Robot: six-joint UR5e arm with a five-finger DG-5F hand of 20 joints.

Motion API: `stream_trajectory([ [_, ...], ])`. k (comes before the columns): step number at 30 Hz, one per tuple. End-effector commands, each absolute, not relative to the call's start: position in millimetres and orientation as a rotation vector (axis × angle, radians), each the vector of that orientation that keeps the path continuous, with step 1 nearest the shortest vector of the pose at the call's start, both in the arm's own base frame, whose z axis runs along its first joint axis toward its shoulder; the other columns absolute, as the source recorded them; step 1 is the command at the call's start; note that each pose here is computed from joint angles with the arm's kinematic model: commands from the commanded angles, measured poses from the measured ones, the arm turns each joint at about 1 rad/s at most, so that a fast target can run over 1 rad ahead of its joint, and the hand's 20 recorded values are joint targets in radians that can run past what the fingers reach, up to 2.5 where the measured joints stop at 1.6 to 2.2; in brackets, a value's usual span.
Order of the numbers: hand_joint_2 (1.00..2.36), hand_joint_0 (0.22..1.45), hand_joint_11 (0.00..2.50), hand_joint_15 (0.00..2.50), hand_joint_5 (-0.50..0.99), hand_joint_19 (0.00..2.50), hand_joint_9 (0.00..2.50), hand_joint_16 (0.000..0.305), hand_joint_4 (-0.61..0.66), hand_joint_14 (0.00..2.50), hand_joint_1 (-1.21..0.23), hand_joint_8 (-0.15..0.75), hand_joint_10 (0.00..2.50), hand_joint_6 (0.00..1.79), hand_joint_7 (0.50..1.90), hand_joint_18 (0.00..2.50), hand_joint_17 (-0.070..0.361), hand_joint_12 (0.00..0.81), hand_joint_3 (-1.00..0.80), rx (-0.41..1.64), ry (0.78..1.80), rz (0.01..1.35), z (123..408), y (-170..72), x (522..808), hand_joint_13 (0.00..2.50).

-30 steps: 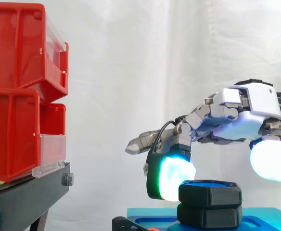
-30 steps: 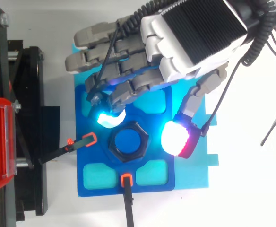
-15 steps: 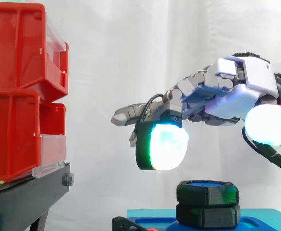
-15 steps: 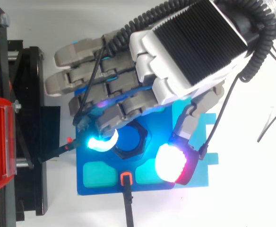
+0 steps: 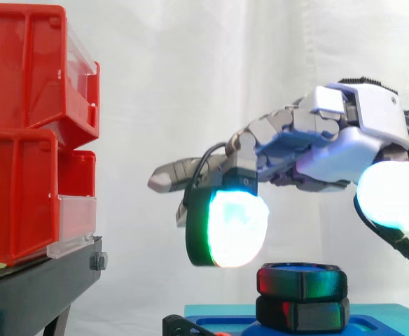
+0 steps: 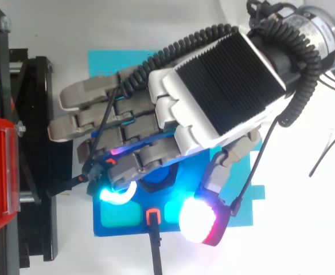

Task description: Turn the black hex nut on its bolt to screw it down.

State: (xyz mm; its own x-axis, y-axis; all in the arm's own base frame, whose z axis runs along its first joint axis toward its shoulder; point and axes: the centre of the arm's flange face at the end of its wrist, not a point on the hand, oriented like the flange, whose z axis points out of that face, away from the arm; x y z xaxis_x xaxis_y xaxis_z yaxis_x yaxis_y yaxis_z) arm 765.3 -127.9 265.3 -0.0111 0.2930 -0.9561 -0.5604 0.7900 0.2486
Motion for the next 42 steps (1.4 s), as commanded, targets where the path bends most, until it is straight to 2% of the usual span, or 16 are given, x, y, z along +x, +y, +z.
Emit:
stream_trajectory([
  [1, 1.0, 0.43, 0.48, 0.07, -0.18, 0.11, 0.47, 0.045, 0.29, 0.0, -0.44, 0.336, 0.01, 0.66, 0.85, 0.0, 0.102, 0.368, -0.5, -0.23, 1.415, 0.681, 260.0, -121.4, 766.7, 0.27],
  [16, 1.0, 0.43, 0.48, 0.07, -0.17, 0.11, 0.46, 0.044, 0.3, 0.0, -0.44, 0.336, 0.01, 0.63, 0.9, 0.0, 0.1, 0.367, -0.5, -0.228, 1.412, 0.683, 255.9, -118.2, 766.9, 0.27],
  [22, 1.0, 0.43, 0.47, 0.07, -0.17, 0.12, 0.46, 0.044, 0.3, 0.0, -0.44, 0.334, 0.01, 0.62, 0.92, 0.0, 0.1, 0.367, -0.5, -0.23, 1.413, 0.687, 245.7, -116.7, 763.3, 0.27],
  [30, 1.0, 0.44, 0.47, 0.08, -0.17, 0.12, 0.46, 0.044, 0.29, 0.0, -0.44, 0.335, 0.01, 0.61, 0.94, 0.0, 0.1, 0.366, -0.5, -0.215, 1.406, 0.688, 245.7, -124.9, 762.5, 0.27],
  [42, 1.0, 0.44, 0.47, 0.08, -0.17, 0.11, 0.46, 0.044, 0.29, 0.0, -0.44, 0.333, 0.01, 0.65, 0.88, 0.0, 0.1, 0.365, -0.5, -0.205, 1.402, 0.694, 237.0, -132.7, 762.9, 0.27],
])
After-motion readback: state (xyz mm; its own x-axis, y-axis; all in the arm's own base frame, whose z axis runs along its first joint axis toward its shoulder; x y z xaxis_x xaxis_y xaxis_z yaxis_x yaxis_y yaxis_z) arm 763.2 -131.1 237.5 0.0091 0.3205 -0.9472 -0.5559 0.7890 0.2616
